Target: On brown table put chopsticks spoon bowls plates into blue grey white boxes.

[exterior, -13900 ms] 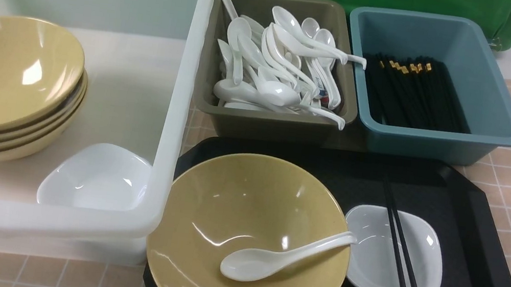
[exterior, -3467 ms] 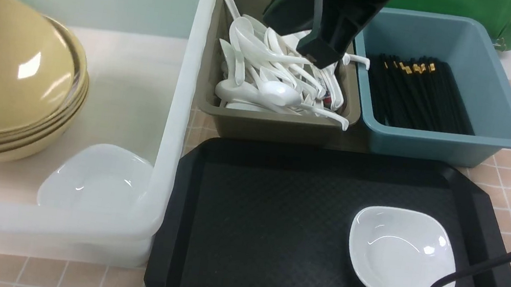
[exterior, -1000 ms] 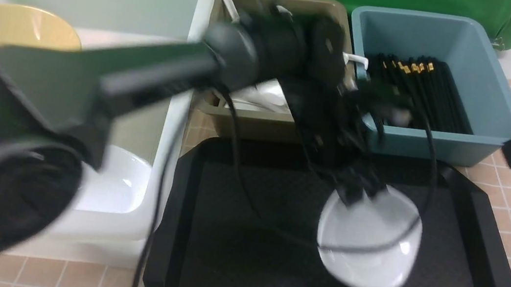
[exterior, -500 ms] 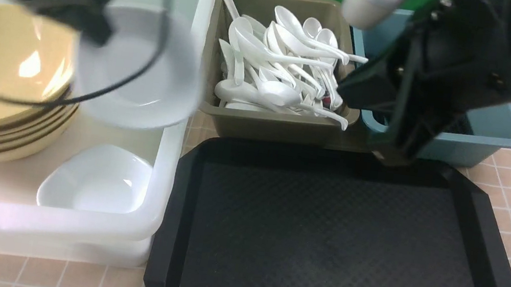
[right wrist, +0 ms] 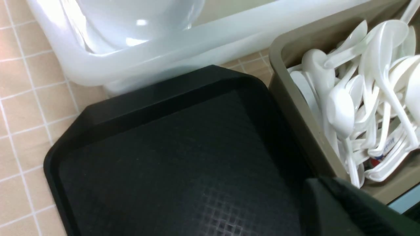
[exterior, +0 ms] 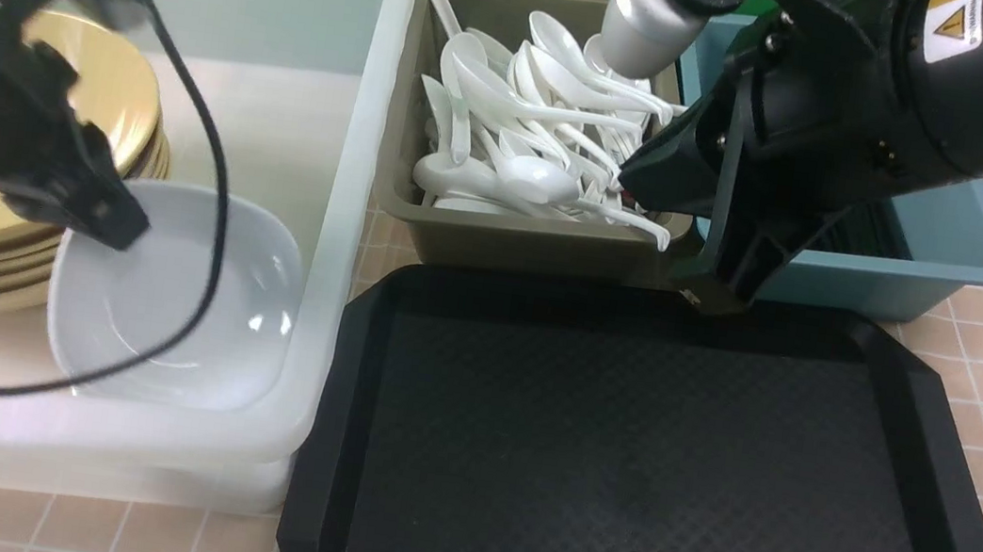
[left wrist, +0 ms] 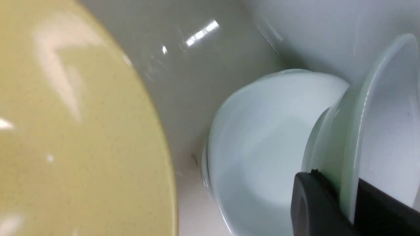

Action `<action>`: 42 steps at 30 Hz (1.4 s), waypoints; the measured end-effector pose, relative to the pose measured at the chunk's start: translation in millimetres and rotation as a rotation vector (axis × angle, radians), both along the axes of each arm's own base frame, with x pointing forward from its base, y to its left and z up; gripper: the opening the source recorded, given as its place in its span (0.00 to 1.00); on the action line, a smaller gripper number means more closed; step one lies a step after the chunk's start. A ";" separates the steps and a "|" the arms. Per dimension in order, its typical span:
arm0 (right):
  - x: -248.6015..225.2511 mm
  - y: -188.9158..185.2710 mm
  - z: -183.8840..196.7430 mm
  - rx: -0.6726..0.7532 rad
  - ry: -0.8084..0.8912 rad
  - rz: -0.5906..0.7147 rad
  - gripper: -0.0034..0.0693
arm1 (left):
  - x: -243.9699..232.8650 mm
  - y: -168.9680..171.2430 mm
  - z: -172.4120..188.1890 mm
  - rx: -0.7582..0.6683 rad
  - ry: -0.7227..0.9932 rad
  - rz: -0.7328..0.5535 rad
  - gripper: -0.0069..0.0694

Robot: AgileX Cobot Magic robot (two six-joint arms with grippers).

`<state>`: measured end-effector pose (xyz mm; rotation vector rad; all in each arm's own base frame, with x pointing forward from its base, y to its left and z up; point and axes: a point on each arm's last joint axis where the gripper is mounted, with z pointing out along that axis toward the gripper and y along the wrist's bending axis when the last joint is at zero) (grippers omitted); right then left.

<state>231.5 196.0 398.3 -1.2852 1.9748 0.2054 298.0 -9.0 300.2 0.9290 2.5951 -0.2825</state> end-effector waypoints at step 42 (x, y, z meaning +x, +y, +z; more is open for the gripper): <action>-98.1 -91.9 1.5 0.227 -0.095 -0.229 0.15 | -182.7 8.8 38.1 0.059 -0.361 0.501 0.09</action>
